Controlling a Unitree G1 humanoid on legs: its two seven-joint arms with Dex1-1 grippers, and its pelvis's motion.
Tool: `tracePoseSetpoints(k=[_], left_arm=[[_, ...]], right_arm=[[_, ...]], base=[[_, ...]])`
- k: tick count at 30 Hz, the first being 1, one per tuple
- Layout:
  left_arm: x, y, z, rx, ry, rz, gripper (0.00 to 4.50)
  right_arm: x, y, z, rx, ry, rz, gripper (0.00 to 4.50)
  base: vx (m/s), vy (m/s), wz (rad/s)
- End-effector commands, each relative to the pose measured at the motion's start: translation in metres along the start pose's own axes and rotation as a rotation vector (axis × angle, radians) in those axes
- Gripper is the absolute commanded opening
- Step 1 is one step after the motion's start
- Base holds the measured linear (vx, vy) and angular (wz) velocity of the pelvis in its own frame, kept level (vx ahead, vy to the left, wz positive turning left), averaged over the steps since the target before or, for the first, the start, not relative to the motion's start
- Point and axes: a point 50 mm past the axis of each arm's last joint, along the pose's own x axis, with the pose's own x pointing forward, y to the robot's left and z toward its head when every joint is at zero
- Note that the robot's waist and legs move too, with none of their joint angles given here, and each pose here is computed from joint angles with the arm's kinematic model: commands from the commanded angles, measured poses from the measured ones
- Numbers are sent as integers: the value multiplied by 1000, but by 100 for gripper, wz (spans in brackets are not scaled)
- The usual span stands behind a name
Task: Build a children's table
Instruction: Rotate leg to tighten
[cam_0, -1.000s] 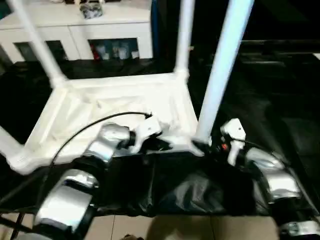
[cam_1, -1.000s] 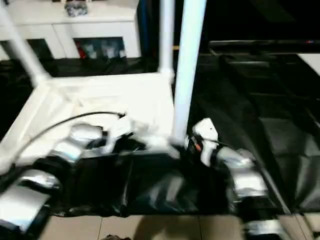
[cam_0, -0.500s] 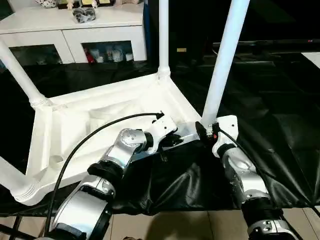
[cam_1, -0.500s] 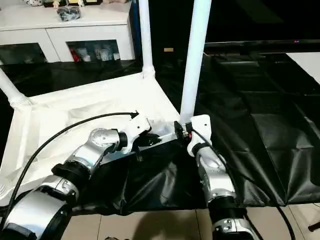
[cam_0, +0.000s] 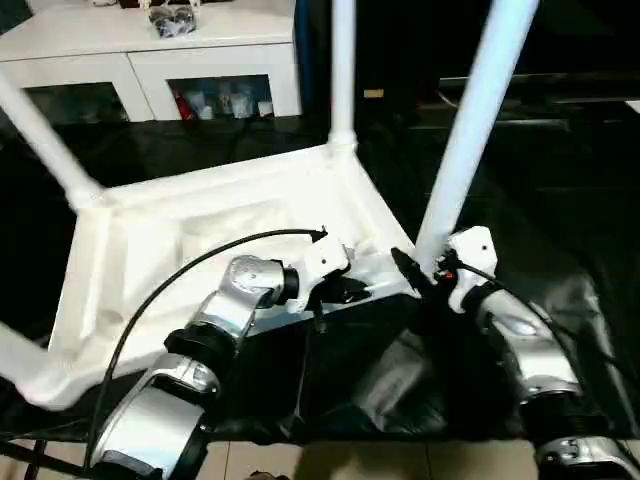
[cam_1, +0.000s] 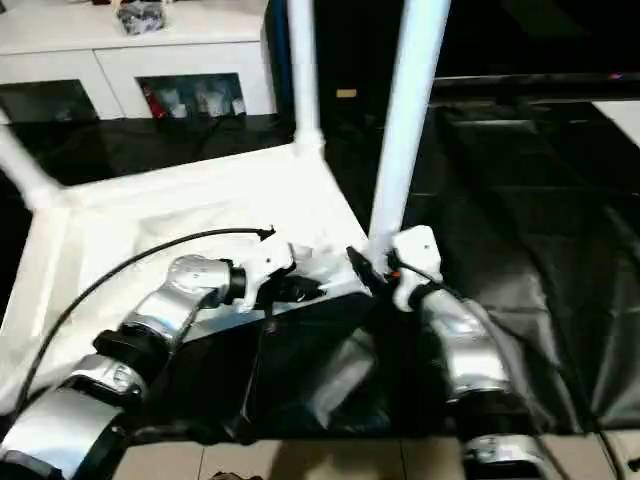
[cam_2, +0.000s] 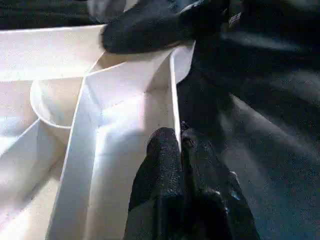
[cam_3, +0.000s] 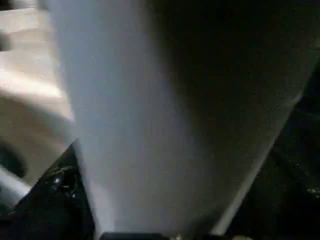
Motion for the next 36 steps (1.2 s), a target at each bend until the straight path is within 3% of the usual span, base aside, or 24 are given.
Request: tracePoseSetpoints(k=[1, 3, 5, 8, 11, 19, 29, 36], left_arm=[[-5, -9, -14, -16, 43, -95, 0], [-12, -8, -15, -10, 56, -117, 0], [-17, -7, -16, -1, 70, -136, 0], [-22, -6, -16, 7, 83, -159, 0], [-28, -4, -16, 20, 101, -181, 0], [-33, 0, -15, 33, 120, -193, 0], [-35, 3, -15, 30, 123, -193, 0], [-27, 11, -12, 3, 132, -51, 0]], right_arm=[[-6, 7, 2, 12, 9, 155, 402], [-9, 9, 2, 6, 32, 240, 402], [-11, 10, 2, -1, 55, 310, 364], [-12, 11, 2, -14, 89, 387, 361], [-13, 13, 2, -16, 124, 460, 325], [-12, 18, 2, -21, 165, 564, 271], [-11, 19, 3, 2, 159, 589, 259], [1, 20, -1, 77, 98, 374, 259]], base=[[0, 0, 0], [0, 0, 0], [0, 0, 0], [0, 0, 0], [0, 0, 0], [0, 0, 0], [0, 0, 0], [0, 0, 0]])
